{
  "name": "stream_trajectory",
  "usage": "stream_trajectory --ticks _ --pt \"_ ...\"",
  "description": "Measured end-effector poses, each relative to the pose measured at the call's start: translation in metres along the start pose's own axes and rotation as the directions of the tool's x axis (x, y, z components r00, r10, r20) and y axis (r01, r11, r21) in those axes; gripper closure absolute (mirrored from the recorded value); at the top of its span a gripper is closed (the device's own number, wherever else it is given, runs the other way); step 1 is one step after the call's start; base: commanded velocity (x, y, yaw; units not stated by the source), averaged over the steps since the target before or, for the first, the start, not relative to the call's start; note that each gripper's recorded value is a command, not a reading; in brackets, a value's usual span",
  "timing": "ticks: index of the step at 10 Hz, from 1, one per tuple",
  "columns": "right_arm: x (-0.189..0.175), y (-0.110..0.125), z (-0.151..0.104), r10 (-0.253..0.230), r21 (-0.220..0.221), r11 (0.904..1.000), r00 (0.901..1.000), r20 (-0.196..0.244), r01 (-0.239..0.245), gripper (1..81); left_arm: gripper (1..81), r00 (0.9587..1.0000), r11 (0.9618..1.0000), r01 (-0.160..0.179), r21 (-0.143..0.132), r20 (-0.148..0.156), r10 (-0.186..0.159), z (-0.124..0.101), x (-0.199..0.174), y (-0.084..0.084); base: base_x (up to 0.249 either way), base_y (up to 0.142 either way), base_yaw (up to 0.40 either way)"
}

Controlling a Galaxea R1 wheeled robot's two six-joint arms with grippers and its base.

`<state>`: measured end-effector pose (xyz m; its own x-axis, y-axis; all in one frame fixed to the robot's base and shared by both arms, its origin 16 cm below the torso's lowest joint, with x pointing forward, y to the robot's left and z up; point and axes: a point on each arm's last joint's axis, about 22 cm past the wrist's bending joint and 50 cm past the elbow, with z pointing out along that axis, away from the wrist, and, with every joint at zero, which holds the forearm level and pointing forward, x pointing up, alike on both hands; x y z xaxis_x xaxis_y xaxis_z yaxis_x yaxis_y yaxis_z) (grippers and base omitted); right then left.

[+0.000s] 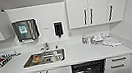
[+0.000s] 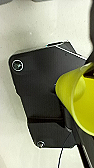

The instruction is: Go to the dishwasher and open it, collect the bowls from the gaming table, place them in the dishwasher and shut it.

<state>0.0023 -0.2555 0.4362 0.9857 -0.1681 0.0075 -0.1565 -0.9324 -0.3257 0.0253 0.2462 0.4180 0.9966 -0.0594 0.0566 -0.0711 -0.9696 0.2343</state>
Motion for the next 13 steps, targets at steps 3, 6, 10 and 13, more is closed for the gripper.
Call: stream_trajectory --ticks 3,6,10,13 --pt "0.002 0.000 0.000 -0.001 0.000 1.0000 1.0000 -0.003 0.001 81.1 81.1 1.0000 1.0000 -0.001 0.000 -0.007 0.001 0.000 0.005 0.000 0.123 0.000 0.000" --pt "0.007 0.000 0.000 0.001 0.001 1.0000 1.0000 -0.008 -0.001 81.1 81.1 0.9999 1.0000 -0.001 -0.001 -0.013 0.001 0.000 0.009 0.000 0.022 0.000 0.000" --pt "-0.001 -0.009 -0.009 0.006 0.048 0.9988 1.0000 0.008 -0.006 81.1 81.1 1.0000 1.0000 0.001 -0.009 -0.007 -0.001 0.000 0.000 0.002 0.000 0.000 0.000" --pt "-0.002 -0.020 -0.033 0.005 0.128 0.9917 0.9999 0.016 -0.007 81.1 81.1 0.9999 0.9987 0.002 -0.050 -0.017 -0.003 -0.004 0.002 0.009 0.000 0.000 0.000"
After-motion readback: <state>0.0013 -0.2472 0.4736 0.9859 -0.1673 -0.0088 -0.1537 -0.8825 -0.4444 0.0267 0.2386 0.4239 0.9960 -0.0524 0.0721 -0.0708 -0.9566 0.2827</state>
